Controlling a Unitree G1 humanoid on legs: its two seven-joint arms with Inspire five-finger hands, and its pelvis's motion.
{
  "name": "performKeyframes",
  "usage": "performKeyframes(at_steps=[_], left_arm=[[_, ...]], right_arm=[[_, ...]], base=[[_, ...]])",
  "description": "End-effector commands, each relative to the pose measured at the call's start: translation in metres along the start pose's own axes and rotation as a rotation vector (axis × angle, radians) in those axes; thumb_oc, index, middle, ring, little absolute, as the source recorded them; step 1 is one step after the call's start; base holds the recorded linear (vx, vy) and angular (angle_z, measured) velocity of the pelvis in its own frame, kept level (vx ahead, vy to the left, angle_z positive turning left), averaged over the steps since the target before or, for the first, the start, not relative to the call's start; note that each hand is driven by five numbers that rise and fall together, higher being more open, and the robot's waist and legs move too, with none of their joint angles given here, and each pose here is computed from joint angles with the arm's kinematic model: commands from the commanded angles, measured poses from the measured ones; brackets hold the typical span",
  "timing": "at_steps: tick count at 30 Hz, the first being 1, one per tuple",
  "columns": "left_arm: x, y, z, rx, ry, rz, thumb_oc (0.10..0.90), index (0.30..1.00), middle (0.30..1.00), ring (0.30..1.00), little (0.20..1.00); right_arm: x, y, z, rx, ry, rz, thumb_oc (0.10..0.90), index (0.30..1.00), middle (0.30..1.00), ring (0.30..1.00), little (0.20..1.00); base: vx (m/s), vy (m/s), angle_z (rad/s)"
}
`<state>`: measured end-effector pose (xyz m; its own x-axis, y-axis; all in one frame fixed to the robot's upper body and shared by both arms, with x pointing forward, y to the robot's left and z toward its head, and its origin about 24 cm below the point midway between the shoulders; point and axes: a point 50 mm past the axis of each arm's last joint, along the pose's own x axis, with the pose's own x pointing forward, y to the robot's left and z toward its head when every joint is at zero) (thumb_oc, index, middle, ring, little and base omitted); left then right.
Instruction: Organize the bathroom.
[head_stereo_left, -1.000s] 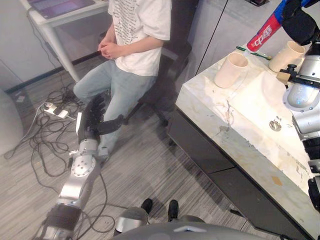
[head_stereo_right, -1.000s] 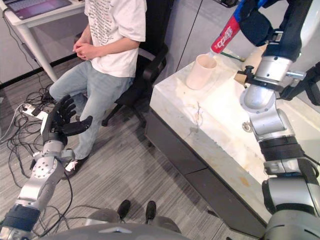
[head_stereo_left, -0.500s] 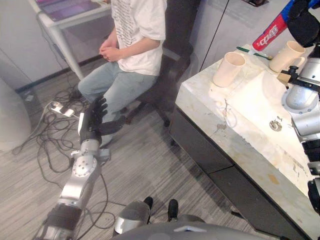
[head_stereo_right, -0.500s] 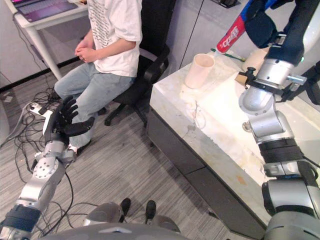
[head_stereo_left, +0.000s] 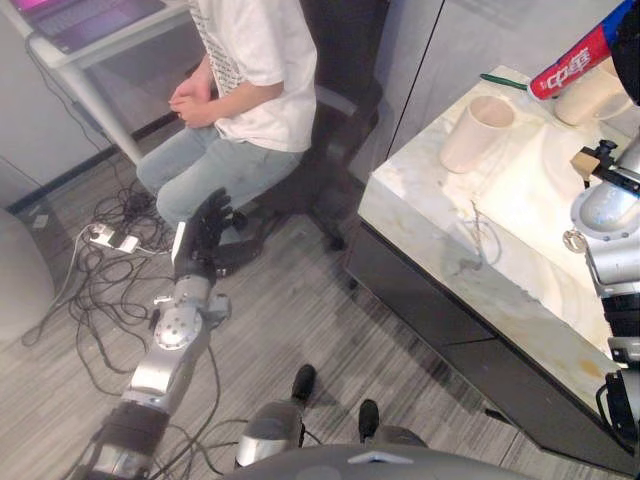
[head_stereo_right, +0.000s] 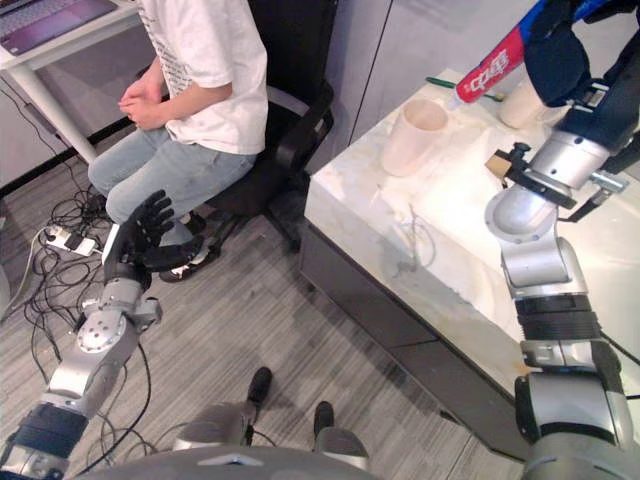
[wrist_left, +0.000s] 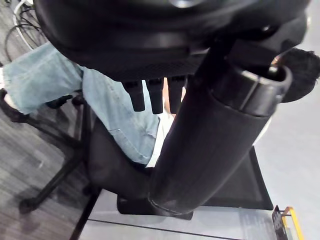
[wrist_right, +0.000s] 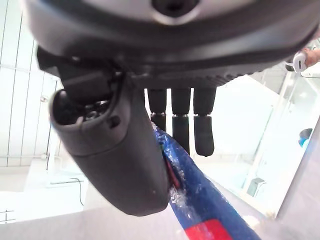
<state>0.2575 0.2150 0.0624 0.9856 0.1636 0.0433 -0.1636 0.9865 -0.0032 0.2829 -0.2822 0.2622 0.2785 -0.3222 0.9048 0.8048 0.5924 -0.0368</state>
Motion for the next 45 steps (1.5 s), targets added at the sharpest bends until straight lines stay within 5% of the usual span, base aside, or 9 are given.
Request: performKeyframes(at_steps=[1, 35, 45], left_arm=[[-0.004, 0.008, 0.026, 0.020, -0.141, -0.014, 0.800, 0.900, 0.900, 0.900, 0.900], [-0.014, 0.014, 0.018, 0.040, -0.093, -0.048, 0.800, 0.900, 0.900, 0.900, 0.900], [-0.017, 0.018, 0.017, 0.049, -0.083, -0.053, 0.800, 0.900, 0.900, 0.900, 0.900]], right_arm=[[0.025, -0.011, 0.028, 0.067, -0.171, -0.049, 0.400, 0.300, 0.300, 0.300, 0.300], [0.009, -0.017, 0.007, -0.019, -0.082, -0.044, 0.400, 0.300, 0.300, 0.300, 0.300], [-0.002, -0.008, -0.014, -0.052, 0.072, 0.083, 0.400, 0.300, 0.300, 0.300, 0.300]], base=[[0.06, 0.014, -0.01], [0.04, 0.005, -0.03], [0.02, 0.003, 0.00]])
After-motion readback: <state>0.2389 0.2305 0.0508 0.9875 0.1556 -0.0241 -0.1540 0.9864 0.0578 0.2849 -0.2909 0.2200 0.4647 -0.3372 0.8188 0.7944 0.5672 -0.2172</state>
